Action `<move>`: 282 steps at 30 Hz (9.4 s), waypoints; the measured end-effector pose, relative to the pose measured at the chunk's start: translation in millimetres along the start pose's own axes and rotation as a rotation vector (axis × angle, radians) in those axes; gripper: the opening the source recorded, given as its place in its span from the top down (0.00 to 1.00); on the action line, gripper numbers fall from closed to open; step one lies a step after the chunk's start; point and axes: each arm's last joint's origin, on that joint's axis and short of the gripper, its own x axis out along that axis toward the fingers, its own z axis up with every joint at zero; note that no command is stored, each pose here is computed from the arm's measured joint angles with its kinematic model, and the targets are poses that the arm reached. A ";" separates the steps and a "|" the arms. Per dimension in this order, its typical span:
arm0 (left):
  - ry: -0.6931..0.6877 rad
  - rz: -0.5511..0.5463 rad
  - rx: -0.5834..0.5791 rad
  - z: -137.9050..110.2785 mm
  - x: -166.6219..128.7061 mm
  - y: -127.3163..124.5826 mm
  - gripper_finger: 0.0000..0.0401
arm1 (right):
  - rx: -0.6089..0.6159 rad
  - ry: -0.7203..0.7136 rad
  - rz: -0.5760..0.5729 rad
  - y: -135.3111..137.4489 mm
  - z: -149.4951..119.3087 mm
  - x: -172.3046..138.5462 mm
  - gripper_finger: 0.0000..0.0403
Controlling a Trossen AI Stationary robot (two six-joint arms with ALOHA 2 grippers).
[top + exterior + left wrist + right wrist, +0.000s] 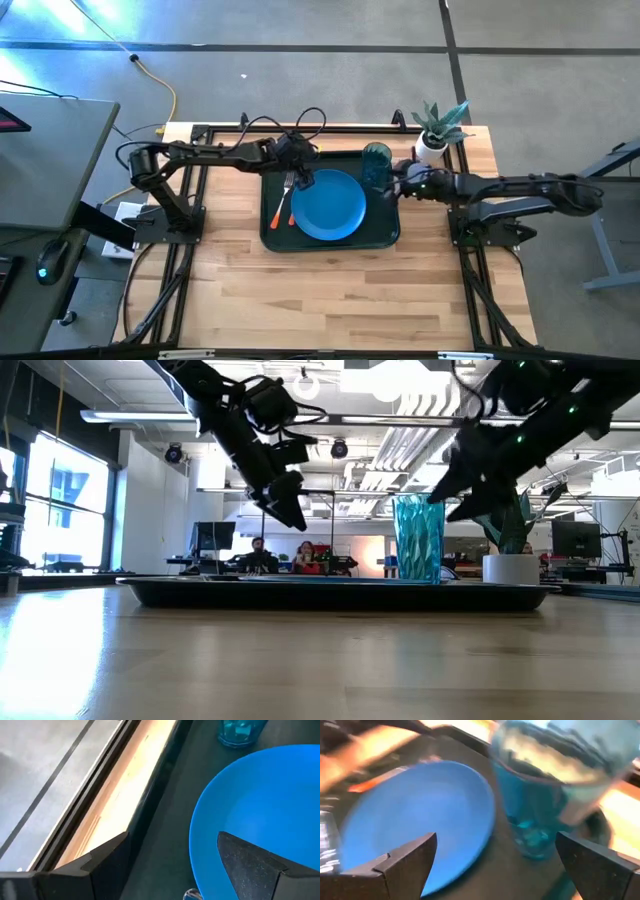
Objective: Pick and place plate/cup/fork/spoon on tray
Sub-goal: Return to Home Position
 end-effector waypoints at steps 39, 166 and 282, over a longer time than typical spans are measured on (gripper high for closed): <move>-1.084 -0.224 -0.069 -127.8 -120.2 6.9 1.00 | -0.445 -0.725 1.033 -2.5 12.7 -79.9 0.99; -0.807 -0.157 -0.250 -207.8 -142.3 1.9 0.99 | -0.631 -0.572 0.564 -14.7 -80.3 -73.1 1.00; -0.807 -0.157 -0.250 -207.7 -142.4 2.0 0.99 | -0.631 -0.572 0.564 -14.7 -80.3 -73.2 1.00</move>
